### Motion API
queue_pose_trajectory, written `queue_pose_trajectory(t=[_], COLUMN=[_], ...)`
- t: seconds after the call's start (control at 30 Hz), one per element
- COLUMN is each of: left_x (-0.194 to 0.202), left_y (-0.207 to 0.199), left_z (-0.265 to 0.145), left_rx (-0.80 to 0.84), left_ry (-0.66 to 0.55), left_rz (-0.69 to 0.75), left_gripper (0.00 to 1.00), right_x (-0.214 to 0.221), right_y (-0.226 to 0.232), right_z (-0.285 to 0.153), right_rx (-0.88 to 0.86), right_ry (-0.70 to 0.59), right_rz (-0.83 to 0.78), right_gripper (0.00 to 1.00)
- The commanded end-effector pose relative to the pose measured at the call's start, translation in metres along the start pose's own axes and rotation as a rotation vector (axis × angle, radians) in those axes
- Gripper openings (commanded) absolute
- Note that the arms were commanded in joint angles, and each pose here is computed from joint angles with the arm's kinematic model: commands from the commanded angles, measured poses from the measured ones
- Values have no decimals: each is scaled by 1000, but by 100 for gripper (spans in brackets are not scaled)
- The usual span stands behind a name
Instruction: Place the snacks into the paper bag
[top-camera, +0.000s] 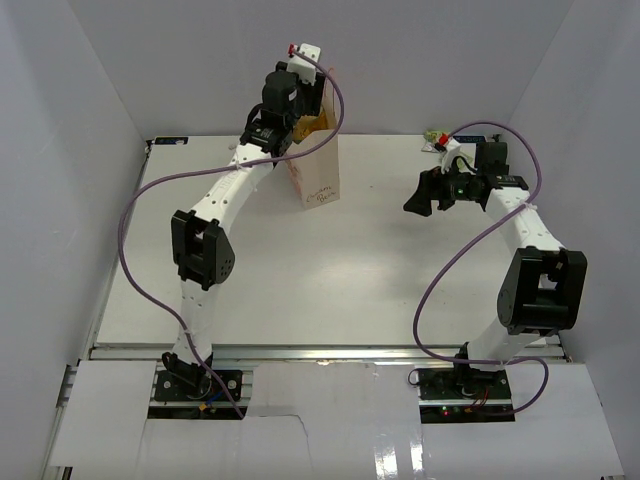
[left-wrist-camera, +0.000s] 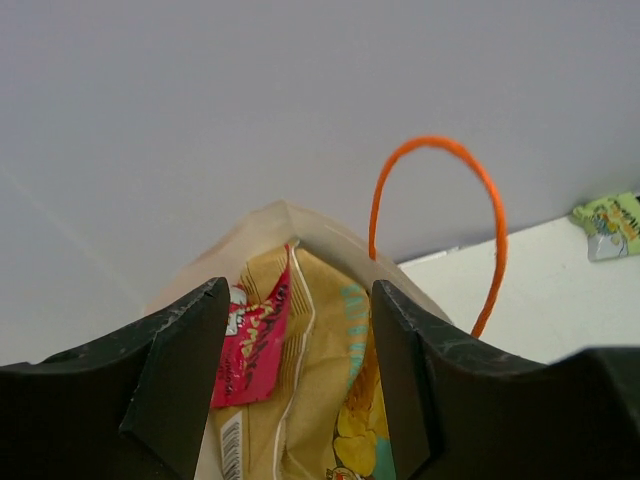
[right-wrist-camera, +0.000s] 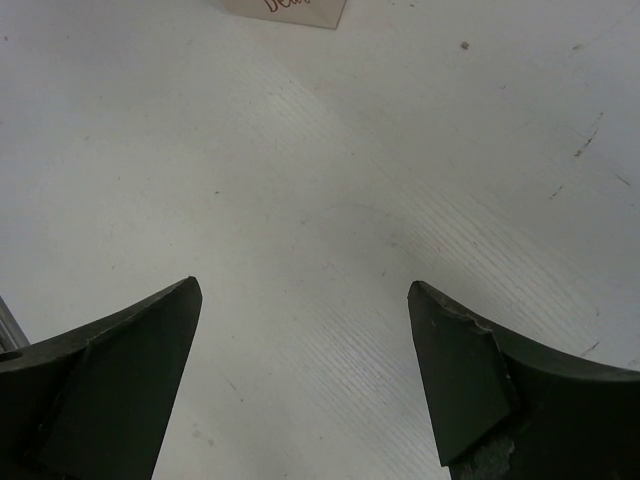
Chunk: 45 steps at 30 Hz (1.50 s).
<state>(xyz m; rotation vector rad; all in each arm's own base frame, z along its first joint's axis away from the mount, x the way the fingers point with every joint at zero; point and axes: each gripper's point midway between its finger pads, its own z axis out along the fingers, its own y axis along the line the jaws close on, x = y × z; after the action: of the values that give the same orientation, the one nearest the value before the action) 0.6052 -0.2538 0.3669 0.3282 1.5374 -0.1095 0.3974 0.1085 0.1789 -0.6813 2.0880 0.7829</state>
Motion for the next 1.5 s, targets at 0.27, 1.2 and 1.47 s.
queue_pose_trajectory(t=[0.27,1.2,1.47], left_x=[29,62,56], left_y=[18,24,42], left_z=[9,17,16], left_rx=[-51,-29,-103], left_ry=[52,118,110], left_rz=[4,-13,15], left_gripper=[59,42,10], right_x=[-4,-4,-5], right_y=[1,-3,-3], right_z=[-10,-10,-15], right_rx=[4,-6,-7], right_ry=[-31,-36,-48], right_rz=[-3,29,34], right_gripper=[89,89,89])
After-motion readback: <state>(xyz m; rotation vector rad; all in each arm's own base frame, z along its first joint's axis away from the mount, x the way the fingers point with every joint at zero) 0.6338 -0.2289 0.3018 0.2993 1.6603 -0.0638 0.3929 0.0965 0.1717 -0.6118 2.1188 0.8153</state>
